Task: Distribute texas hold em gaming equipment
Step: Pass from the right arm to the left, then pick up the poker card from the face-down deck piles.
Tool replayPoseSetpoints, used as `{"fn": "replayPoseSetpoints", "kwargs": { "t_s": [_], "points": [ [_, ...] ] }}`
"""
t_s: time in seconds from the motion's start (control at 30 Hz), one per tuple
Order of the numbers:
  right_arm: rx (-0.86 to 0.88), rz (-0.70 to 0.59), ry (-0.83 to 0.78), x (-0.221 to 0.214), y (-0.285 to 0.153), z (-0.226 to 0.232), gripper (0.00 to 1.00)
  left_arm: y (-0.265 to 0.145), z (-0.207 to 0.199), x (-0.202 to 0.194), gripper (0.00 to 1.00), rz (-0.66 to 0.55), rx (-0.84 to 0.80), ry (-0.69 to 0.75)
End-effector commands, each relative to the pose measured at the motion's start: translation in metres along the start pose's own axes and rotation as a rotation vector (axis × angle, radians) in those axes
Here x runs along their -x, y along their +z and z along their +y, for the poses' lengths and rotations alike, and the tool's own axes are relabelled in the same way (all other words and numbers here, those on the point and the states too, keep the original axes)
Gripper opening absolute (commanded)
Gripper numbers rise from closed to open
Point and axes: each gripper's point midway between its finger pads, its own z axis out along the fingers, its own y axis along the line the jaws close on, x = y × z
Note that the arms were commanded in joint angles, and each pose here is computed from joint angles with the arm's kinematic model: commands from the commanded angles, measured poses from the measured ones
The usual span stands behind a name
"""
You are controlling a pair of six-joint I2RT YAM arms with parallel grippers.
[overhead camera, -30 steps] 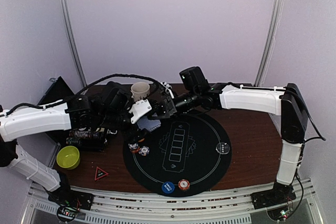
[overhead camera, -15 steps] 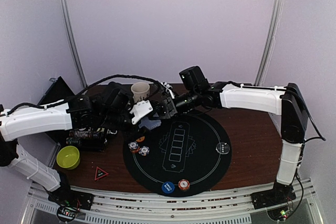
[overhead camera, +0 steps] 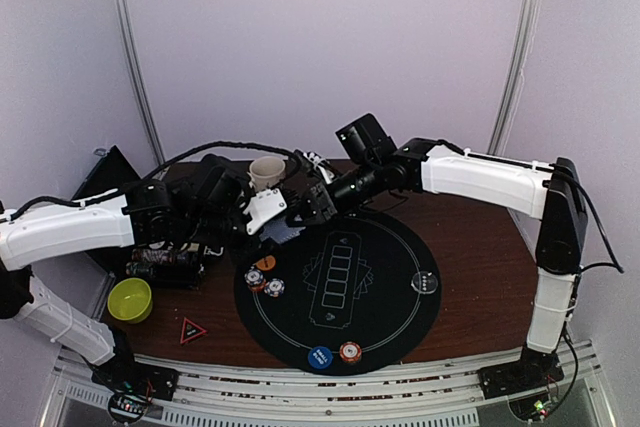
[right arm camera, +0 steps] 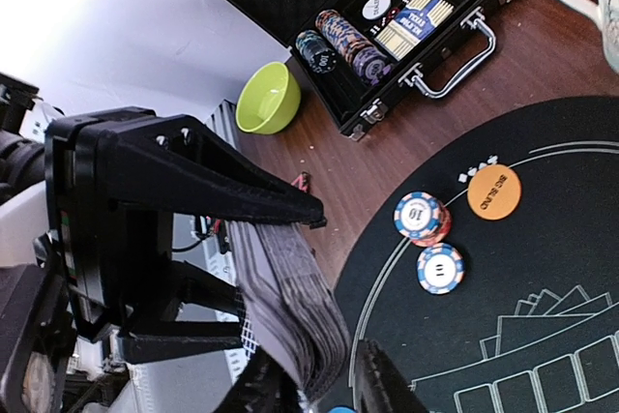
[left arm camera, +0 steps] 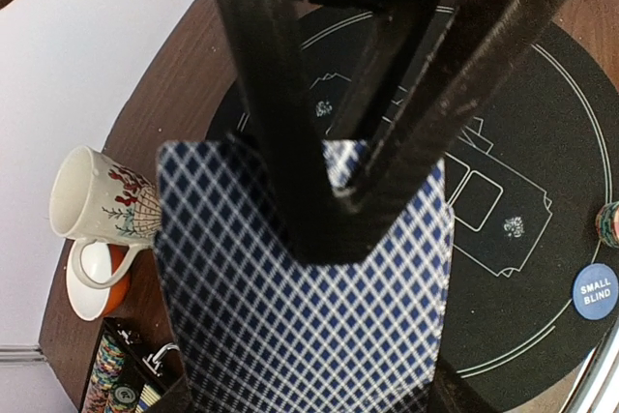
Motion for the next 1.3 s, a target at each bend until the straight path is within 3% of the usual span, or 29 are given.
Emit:
{"fn": "replayPoseSetpoints", "kwargs": {
  "t_s": [0.0,0.43,0.73,1.0,1.17,1.27],
  "points": [
    [-0.097,-0.02,-0.049,0.007,-0.021,0.001,0.23,-0.012,0.012,0.019,0.58,-0.066,0.035,-0.017],
    [-0.13,-0.023,-0.071,0.015,-0.033,0.005,0.0,-0.008,0.015,0.01,0.58,-0.037,0.061,-0.028],
    [-0.198,-0.016,-0.119,0.023,-0.055,0.005,0.0,-0.005,0.015,-0.002,0.58,-0.012,0.076,-0.06],
    [-0.116,-0.111,-0.144,0.052,-0.096,0.026,0.0,-0.004,0.02,-0.019,0.58,0.029,0.127,-0.114],
    [-0.165,-0.208,-0.06,0.072,-0.121,-0.008,0.0,-0.012,0.023,-0.025,0.58,0.031,0.146,-0.159],
    [-0.185,-0.334,0.034,0.092,-0.121,-0.039,0.0,-0.02,0.026,-0.027,0.59,0.029,0.155,-0.183]
  ]
}}
